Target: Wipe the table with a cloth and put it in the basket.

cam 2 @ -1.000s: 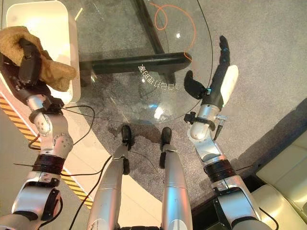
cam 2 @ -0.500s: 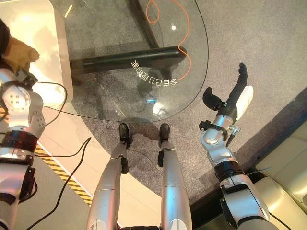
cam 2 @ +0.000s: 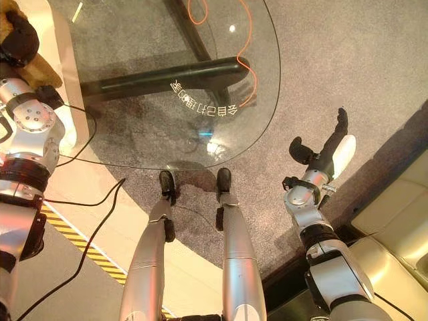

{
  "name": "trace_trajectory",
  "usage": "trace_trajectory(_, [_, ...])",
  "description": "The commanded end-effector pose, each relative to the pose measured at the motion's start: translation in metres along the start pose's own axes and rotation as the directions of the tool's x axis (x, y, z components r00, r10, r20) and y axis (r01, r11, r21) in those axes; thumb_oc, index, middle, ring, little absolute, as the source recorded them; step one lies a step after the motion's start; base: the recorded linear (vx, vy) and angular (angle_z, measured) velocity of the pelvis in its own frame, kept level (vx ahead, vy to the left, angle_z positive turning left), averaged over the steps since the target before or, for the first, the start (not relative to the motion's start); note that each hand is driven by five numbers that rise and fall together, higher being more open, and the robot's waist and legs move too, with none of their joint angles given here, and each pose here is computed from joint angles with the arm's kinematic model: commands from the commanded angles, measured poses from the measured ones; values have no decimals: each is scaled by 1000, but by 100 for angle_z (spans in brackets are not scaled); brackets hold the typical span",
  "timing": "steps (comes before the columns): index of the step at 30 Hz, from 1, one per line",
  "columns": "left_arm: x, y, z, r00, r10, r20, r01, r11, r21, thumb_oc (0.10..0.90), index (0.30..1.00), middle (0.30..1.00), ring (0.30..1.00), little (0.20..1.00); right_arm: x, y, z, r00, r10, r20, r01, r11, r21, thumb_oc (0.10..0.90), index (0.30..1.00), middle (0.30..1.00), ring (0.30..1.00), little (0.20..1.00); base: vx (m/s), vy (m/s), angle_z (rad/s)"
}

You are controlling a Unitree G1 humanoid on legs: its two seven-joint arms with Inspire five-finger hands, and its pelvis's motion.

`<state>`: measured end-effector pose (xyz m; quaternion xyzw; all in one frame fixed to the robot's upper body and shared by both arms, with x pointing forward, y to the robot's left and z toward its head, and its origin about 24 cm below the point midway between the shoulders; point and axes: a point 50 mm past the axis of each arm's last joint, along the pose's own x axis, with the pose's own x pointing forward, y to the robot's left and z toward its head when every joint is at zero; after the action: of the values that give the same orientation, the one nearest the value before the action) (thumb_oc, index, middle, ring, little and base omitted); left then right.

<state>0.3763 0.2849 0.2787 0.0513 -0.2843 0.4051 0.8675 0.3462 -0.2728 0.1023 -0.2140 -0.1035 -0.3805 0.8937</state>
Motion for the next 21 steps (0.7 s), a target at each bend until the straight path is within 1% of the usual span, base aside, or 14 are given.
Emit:
trace_trajectory(1, [46,37,74,951,175,254,-166,985,-54,100,300,300,300,200,7,-13,-2,998,-65,0,65,997,44,800,900,900,900,900,0,0,0])
trace_trajectory(8, [48,41,61,964,185,190,-193,981,23,100,300,300,300,200,5,-14,-10,996,-75,-44,76,997,33,800,900,900,900,900,0,0,0])
trace_trajectory(13, [48,48,46,970,203,136,-217,971,96,100,300,300,300,200,4,-13,-11,996,-78,-45,80,996,38,800,900,900,900,900,-1,-3,1])
trace_trajectory(21, [47,57,29,972,223,78,-233,958,167,100,300,300,300,200,2,-11,-8,996,-76,-37,78,996,50,800,900,900,900,900,-1,-1,1])
